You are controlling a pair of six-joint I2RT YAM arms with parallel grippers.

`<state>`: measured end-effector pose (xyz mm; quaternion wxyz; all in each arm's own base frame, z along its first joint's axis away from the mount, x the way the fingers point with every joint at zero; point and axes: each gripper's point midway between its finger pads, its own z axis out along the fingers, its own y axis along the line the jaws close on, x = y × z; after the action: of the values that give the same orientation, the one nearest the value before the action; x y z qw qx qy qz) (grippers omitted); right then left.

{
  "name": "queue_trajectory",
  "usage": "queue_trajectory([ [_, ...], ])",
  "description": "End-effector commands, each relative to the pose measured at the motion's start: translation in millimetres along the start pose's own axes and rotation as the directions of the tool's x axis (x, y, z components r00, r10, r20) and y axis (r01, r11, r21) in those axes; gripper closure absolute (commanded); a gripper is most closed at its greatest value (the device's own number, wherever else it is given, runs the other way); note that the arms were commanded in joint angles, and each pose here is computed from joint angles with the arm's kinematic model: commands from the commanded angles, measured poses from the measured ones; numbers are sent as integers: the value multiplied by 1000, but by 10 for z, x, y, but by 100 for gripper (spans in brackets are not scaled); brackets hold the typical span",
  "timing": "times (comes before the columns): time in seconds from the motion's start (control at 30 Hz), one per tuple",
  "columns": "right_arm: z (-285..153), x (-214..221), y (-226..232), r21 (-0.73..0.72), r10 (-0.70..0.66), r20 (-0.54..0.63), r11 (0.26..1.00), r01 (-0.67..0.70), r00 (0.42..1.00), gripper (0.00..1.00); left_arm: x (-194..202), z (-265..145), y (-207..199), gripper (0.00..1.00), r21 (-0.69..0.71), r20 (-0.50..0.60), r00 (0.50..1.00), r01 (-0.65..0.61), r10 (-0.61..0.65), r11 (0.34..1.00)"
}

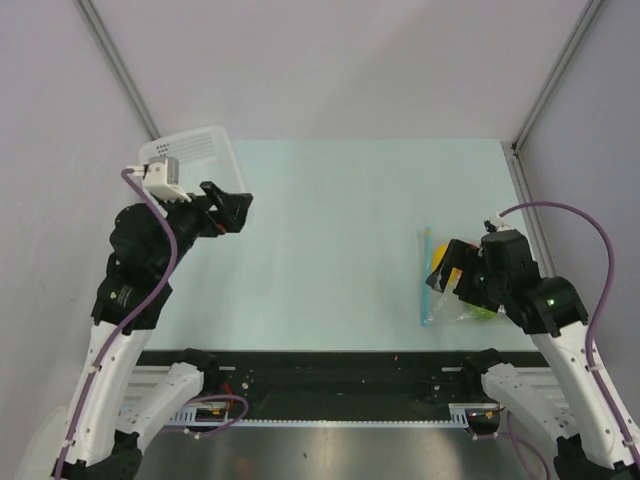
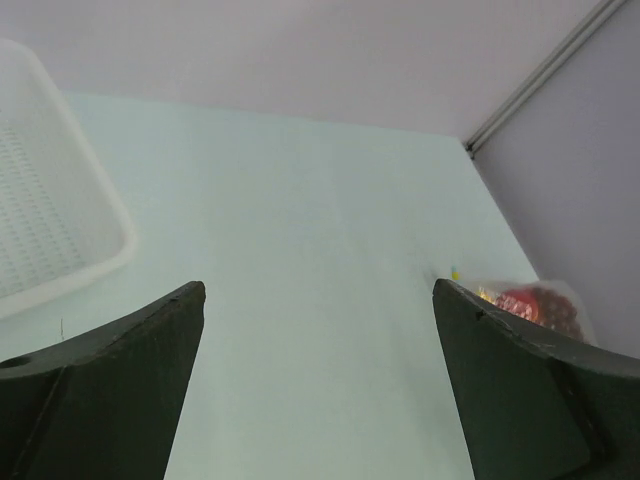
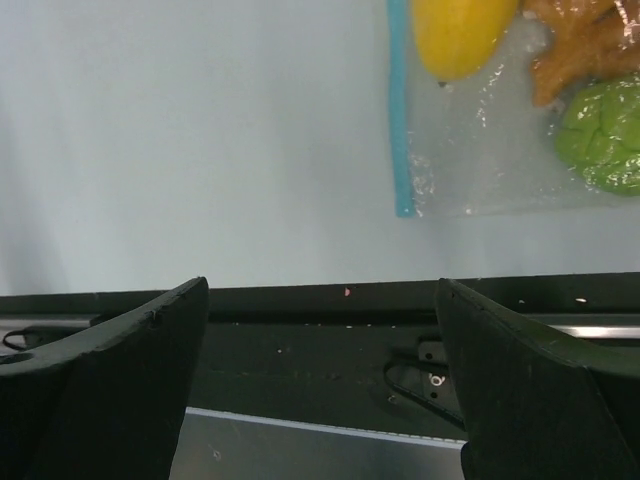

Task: Open the zip-top bag and remove the fake food

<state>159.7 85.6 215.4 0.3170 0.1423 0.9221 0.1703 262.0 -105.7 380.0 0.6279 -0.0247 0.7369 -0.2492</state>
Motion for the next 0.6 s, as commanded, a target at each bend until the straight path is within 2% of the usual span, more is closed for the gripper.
queue_trajectory([
  [0.0, 93, -167, -82, 105, -42, 11, 994, 41, 999, 0, 73, 128, -107, 1, 70, -72, 996, -40, 46, 997],
  [0.13, 242, -313, -107, 197, -66, -22, 978, 69, 998, 0, 280, 411, -311, 1, 177, -144, 990, 14, 12, 984],
  [0.23, 338, -426, -142, 277, -72, -44, 957, 82, 996, 0, 598, 707, -570, 1, 257, -231, 973, 51, 10, 965],
  [0.33, 369, -527, -226, 379, -66, -63, 922, 85, 996, 0, 935, 993, -920, 2, 359, -298, 954, 135, -23, 924],
  [0.37, 359, -534, -278, 413, -69, -78, 906, 95, 995, 0, 961, 1040, -1143, 4, 430, -293, 956, 153, -22, 890],
  [0.4, 369, -577, -256, 419, -71, -83, 903, 99, 994, 0, 1251, 1223, -1151, 5, 412, -363, 931, 185, -26, 892],
  [0.47, 357, -588, -286, 435, -67, -93, 895, 101, 993, 0, 1340, 1373, -1487, 8, 489, -373, 928, 222, -28, 843],
  [0.53, 329, -614, -299, 430, -57, -86, 898, 89, 995, 0, 1805, 1564, -1658, 12, 506, -477, 879, 277, -3, 817],
  [0.57, 326, -608, -267, 402, -51, -92, 912, 84, 994, 0, 1764, 1655, -1801, 14, 542, -460, 888, 283, -2, 791],
])
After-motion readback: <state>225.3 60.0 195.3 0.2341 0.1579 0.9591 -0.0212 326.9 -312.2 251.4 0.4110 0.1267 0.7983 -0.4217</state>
